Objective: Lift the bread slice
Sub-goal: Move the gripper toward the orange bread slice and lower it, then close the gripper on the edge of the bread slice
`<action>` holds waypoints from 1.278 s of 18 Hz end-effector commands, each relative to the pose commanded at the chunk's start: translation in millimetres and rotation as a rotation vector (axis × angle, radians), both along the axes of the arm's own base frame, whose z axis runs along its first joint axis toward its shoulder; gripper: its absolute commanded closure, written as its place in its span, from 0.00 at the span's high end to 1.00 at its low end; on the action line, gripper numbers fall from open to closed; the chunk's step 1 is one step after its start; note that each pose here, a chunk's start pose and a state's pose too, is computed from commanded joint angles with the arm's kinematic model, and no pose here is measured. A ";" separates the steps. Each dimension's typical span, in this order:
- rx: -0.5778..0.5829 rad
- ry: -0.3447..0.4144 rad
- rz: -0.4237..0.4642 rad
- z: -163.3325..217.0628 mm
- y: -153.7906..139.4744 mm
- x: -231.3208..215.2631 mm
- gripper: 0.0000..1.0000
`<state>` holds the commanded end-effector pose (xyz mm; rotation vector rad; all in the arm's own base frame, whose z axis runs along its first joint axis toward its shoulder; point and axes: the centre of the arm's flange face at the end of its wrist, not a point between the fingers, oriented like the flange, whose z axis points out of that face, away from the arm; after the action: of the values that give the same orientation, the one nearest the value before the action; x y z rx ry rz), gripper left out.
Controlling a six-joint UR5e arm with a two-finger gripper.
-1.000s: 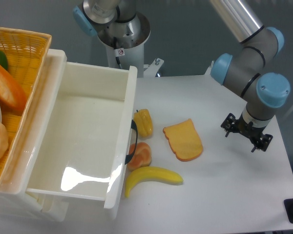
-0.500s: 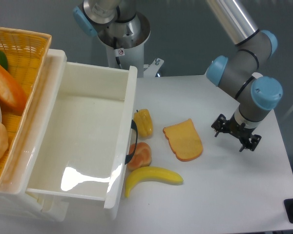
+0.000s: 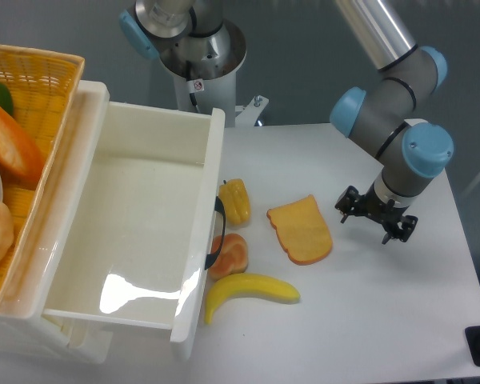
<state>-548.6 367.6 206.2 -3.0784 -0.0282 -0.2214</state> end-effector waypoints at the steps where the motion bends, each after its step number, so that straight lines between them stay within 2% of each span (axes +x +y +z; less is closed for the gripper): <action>1: -0.006 -0.017 -0.002 -4.0 6.4 5.7 1.00; 4: -0.016 -0.031 0.017 -10.4 17.0 14.2 1.00; 8: -0.023 -0.057 0.009 -26.1 13.9 19.9 0.97; 15: 0.005 -0.074 0.015 -28.5 16.4 19.6 0.93; 17: 0.004 -0.077 0.015 -29.7 16.0 20.5 0.84; 23: 0.001 -0.080 0.014 -31.0 15.7 20.8 0.38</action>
<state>-527.8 383.3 175.2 -3.0659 -0.0528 -0.3439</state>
